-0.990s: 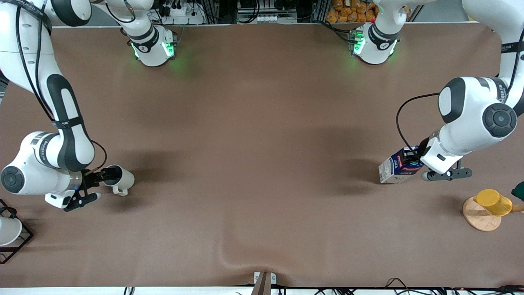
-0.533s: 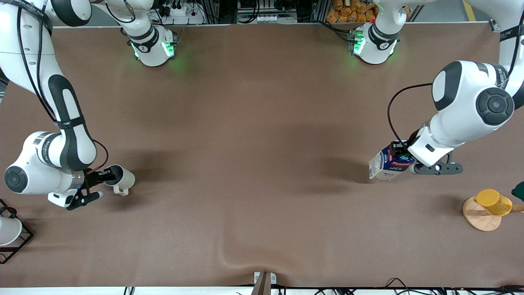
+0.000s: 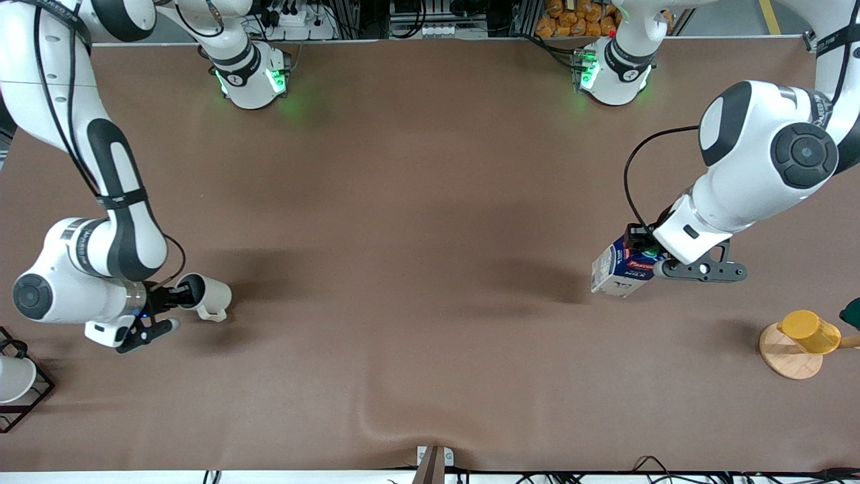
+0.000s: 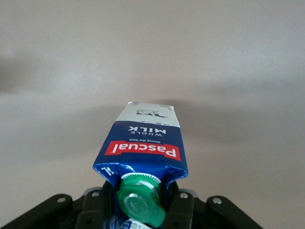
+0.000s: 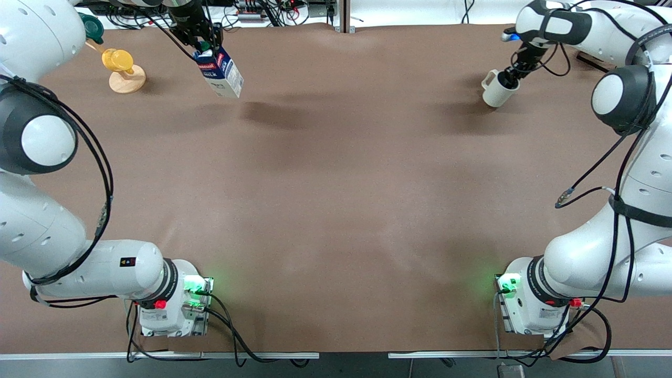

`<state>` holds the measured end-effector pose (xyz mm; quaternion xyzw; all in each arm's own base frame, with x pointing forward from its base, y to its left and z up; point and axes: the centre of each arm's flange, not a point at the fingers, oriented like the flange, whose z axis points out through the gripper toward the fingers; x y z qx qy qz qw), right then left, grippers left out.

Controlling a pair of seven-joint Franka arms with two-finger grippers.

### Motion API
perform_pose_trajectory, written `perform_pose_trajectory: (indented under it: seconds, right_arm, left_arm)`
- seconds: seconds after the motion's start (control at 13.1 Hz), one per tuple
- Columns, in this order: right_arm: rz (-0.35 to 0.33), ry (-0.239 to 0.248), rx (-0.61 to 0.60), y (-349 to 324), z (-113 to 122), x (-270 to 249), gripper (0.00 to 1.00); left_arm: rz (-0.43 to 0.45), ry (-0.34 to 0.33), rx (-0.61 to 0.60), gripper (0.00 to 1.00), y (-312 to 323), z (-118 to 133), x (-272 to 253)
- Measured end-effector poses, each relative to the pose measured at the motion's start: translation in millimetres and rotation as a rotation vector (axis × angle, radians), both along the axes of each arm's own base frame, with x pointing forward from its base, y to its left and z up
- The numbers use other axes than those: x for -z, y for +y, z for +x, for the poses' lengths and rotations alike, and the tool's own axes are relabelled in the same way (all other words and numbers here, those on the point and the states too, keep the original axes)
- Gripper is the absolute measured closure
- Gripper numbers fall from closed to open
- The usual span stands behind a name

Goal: Place milk next to cup
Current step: 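Lift the milk with the left gripper while the right gripper carries the mug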

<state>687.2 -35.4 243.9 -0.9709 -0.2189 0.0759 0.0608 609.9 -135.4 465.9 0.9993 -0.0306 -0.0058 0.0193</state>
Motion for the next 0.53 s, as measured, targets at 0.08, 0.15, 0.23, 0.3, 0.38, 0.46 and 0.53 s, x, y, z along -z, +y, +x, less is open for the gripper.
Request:
perform_pose_trajectory:
  seconds: [0.08,0.15,0.23,0.3,0.38,0.46,0.53]
  right_arm:
    - [-0.002,-0.003,-0.009,18,3,-6,0.95]
    - [-0.001,-0.006,-0.022,36,5,-12,0.95]
    - [0.009,-0.014,-0.037,55,8,-19,0.95]
    - [0.029,-0.022,-0.052,73,10,-25,0.95]
    - [0.053,-0.024,-0.069,91,10,-28,0.95]
    - [0.078,-0.025,-0.095,114,8,-30,0.95]
    - [0.090,-0.024,-0.131,140,5,-31,0.95]
  left_arm:
    - [-0.002,-0.004,-0.004,0.58,-5,0,-2]
    - [-0.004,-0.008,-0.004,0.58,-12,-1,-5]
    - [-0.006,-0.013,-0.001,0.58,-19,-1,-7]
    - [-0.008,-0.016,0.002,0.58,-25,-2,-8]
    - [-0.009,-0.017,0.009,0.58,-31,-2,-9]
    - [-0.011,-0.019,0.017,0.58,-39,-3,-10]
    - [-0.010,-0.017,0.021,0.58,-44,-5,-11]
